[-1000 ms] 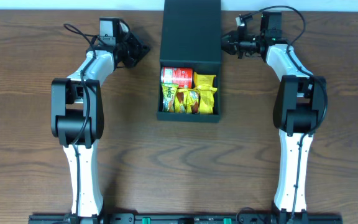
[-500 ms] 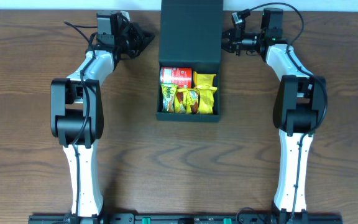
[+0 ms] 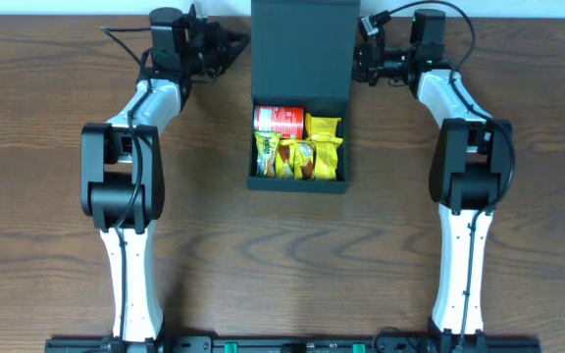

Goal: Pack container

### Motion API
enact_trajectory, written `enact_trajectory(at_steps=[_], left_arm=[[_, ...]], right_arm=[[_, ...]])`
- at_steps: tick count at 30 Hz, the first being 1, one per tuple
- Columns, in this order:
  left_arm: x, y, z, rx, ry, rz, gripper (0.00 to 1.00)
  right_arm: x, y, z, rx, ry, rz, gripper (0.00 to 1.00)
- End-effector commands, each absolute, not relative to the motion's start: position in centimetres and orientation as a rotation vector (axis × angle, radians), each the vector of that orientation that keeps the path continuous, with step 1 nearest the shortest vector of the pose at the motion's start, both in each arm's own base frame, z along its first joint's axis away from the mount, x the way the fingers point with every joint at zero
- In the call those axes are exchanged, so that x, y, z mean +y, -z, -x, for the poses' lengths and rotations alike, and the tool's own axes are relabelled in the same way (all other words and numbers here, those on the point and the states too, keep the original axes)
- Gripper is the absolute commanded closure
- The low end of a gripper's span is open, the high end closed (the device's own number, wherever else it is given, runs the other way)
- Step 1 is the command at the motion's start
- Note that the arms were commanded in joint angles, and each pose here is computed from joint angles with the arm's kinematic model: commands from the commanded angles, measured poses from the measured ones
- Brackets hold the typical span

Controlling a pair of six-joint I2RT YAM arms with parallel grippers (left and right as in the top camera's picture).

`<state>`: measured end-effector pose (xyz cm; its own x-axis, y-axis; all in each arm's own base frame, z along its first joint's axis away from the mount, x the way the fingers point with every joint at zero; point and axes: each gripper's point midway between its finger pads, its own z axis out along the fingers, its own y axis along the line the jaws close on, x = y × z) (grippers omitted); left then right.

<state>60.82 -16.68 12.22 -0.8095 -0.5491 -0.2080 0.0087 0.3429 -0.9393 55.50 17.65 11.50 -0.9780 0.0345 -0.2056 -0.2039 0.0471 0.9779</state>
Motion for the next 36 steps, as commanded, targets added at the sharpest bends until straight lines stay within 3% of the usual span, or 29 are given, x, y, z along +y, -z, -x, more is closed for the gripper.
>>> enact_trajectory(at_steps=[1, 14, 24, 30, 36], left_arm=[[-17.4, -12.6, -60.2, 2.122, 1.538, 0.441, 0.94], [-20.6, -18.1, -56.4, 1.982, 1.783, -0.084, 0.94], [-20.5, -19.4, -52.8, 1.958, 1.907, -0.369, 0.94], [-20.5, -19.5, -51.2, 1.969, 1.967, -0.469, 0.94], [-19.4, -19.4, -52.6, 1.975, 1.937, -0.362, 0.94]], right_arm=[[18.7, -12.1, -54.5, 2.124, -2.111, 0.244, 0.98], [18.7, -12.2, -54.6, 2.116, -2.102, 0.258, 0.98], [17.6, -12.0, -55.7, 2.116, -2.048, 0.213, 0.98], [15.2, -12.6, -57.2, 2.099, -2.005, 0.145, 0.98], [14.0, -13.5, -57.7, 2.092, -2.017, 0.106, 0.99]])
